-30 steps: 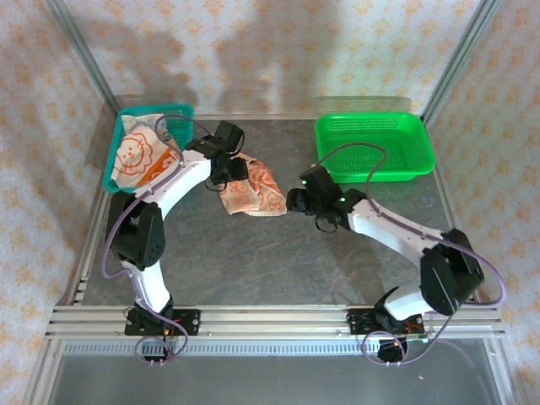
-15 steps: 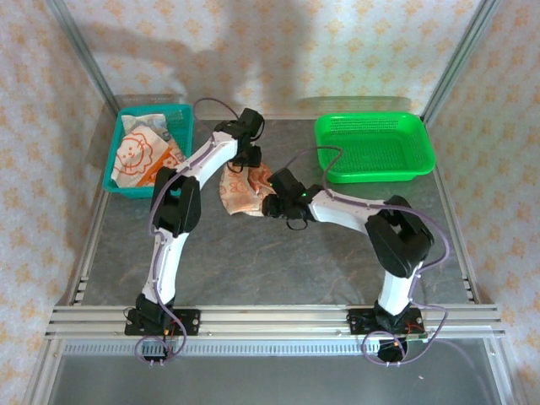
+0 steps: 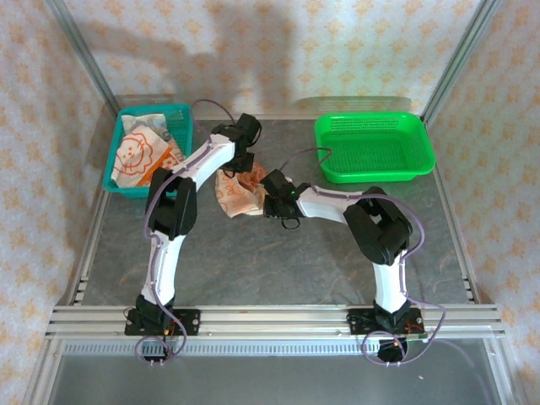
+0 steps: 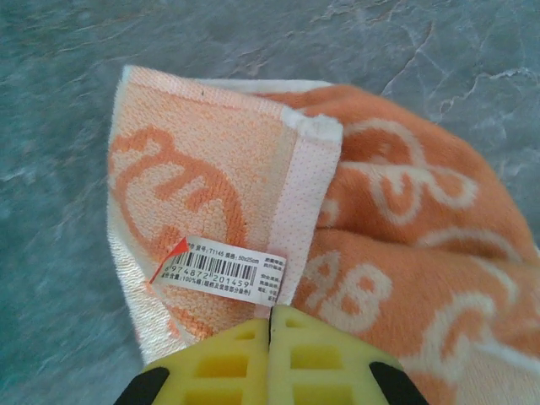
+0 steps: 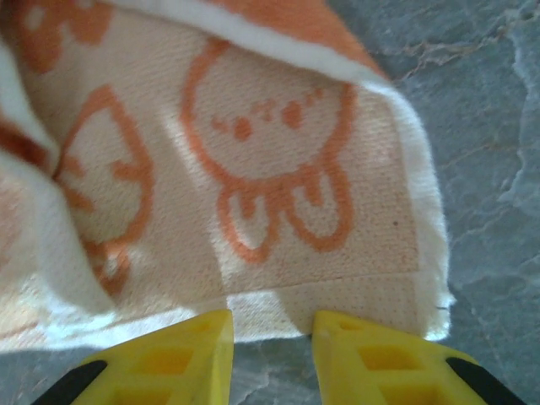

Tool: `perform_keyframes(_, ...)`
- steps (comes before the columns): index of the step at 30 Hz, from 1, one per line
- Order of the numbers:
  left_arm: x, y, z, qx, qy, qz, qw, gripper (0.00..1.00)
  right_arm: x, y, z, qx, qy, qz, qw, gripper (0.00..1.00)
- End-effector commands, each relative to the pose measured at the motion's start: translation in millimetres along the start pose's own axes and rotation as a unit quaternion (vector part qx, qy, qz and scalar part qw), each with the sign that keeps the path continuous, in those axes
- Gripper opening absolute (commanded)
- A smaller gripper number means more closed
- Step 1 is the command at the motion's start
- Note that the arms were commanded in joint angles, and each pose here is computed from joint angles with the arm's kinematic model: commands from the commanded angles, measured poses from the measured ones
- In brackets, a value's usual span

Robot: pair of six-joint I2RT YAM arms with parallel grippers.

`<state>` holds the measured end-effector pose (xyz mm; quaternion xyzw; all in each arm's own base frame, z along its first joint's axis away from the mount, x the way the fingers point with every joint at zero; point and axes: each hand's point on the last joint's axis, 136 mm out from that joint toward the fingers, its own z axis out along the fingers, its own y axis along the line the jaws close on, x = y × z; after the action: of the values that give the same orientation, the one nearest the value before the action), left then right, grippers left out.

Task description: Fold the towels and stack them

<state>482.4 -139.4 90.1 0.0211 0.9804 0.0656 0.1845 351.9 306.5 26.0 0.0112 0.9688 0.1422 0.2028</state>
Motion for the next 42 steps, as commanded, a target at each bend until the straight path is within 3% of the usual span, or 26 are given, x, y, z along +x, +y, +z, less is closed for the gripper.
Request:
perform_keyframes(1,-5,26,-57,-0.01,-0.046,-0.039,0.998,0.0,-17,-38,8,0.082,-0.02,0.008,0.996,0.31)
perform_keyframes(7,44,23,-90,0.068,-0.043,-0.129,0.988,0.0,-51,-57,19,0.1,-0.023,0.007,0.995,0.31)
perform_keyframes(11,91,23,-96,0.109,-0.032,-0.212,0.971,0.0,-79,-62,29,0.113,-0.022,-0.008,0.993,0.31)
perform_keyframes(21,204,38,-100,0.121,-0.034,-0.348,0.929,0.0,-138,-51,37,0.119,-0.036,-0.053,0.991,0.31)
perform_keyframes(22,213,38,-98,0.123,-0.035,-0.35,0.928,0.02,-142,-48,32,0.114,-0.04,-0.056,0.991,0.31)
perform_keyframes(24,231,39,-96,0.126,-0.032,-0.359,0.924,0.27,-145,-39,20,0.095,-0.042,-0.052,0.993,0.34)
perform_keyframes(27,249,44,-94,0.126,-0.024,-0.364,0.922,0.49,-135,-27,-2,0.07,-0.041,-0.05,0.995,0.38)
perform_keyframes(29,254,48,-95,0.119,-0.027,-0.354,0.927,0.55,-122,-18,-18,0.06,-0.043,-0.056,0.996,0.44)
perform_keyframes(37,235,51,-95,0.095,-0.051,-0.275,0.955,0.55,-28,28,-45,-0.009,0.001,-0.058,0.998,0.4)
perform_keyframes(42,223,41,-76,0.081,-0.025,-0.218,0.972,0.47,29,72,-33,-0.072,0.048,-0.064,0.994,0.27)
